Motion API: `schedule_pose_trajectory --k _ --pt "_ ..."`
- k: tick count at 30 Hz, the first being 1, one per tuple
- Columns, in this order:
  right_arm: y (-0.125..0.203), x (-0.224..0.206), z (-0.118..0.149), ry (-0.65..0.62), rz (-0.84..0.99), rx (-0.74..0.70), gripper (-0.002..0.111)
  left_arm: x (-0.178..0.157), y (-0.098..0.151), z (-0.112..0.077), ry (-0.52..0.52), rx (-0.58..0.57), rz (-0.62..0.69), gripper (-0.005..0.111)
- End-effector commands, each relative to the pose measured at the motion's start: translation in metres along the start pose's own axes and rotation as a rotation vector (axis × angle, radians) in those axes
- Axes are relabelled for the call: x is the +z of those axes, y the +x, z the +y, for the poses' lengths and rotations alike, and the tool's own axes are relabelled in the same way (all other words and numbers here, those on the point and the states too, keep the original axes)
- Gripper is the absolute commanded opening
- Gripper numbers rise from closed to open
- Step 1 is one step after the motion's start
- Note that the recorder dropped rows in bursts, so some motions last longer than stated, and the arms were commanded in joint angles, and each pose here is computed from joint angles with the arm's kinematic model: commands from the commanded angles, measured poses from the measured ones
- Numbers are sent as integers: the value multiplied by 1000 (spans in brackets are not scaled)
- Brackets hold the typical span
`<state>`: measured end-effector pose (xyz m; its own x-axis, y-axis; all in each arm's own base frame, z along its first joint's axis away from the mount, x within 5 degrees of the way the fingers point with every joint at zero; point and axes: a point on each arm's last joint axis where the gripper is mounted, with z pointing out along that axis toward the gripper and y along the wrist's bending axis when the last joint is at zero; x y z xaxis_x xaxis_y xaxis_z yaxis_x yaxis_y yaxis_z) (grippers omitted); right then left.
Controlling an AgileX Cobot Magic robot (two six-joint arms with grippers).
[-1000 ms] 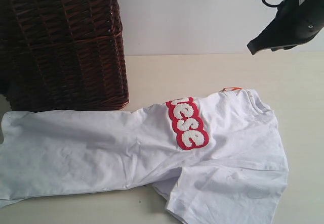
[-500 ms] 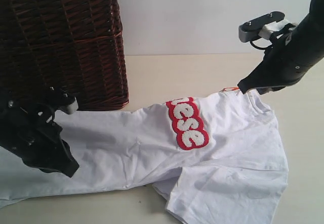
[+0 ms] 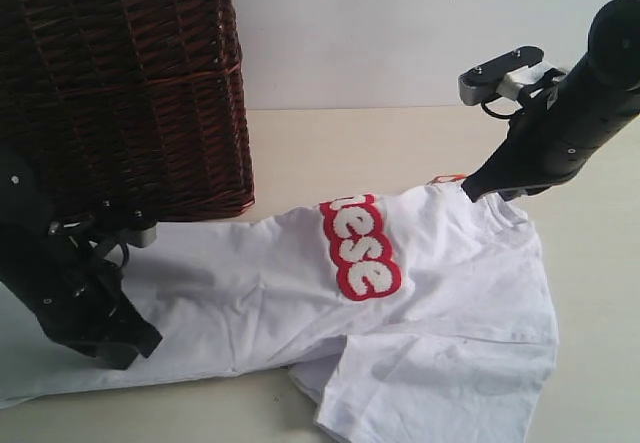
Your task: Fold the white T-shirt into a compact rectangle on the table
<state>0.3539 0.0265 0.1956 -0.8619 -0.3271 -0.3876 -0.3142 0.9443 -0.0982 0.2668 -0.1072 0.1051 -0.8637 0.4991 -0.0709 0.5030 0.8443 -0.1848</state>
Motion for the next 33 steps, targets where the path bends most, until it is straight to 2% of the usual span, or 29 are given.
schedule_pose_trajectory --k 1,5,8,10,13,16,19,27,30,33 --pt "1 0 0 -4 6 -3 0 3 29 4 -29 41 274 0" --pt "2 0 0 -11 15 3 0 -12 28 1 -39 49 230 0" --pt "3 0 1 -13 24 3 0 -29 21 -3 -51 45 93 0" --pt "3 0 1 -13 21 -2 0 -46 12 -9 -44 52 -57 0" --pt "1 0 0 -6 0 -4 0 -68 -1 -28 84 73 -296 0" --pt "-1 0 -1 1 -25 -4 0 -75 -9 -60 272 218 -410 0" --pt "-3 0 -1 5 -38 -16 2 -59 -13 -94 344 339 -409 0" --pt "-3 0 -1 4 -38 -19 8 7 -13 -158 249 572 -301 2" --pt "-2 0 -1 2 -37 -16 8 16 -17 -177 250 624 -295 15" --pt "-3 0 -1 0 -37 -14 8 17 -21 -191 261 665 -305 36"
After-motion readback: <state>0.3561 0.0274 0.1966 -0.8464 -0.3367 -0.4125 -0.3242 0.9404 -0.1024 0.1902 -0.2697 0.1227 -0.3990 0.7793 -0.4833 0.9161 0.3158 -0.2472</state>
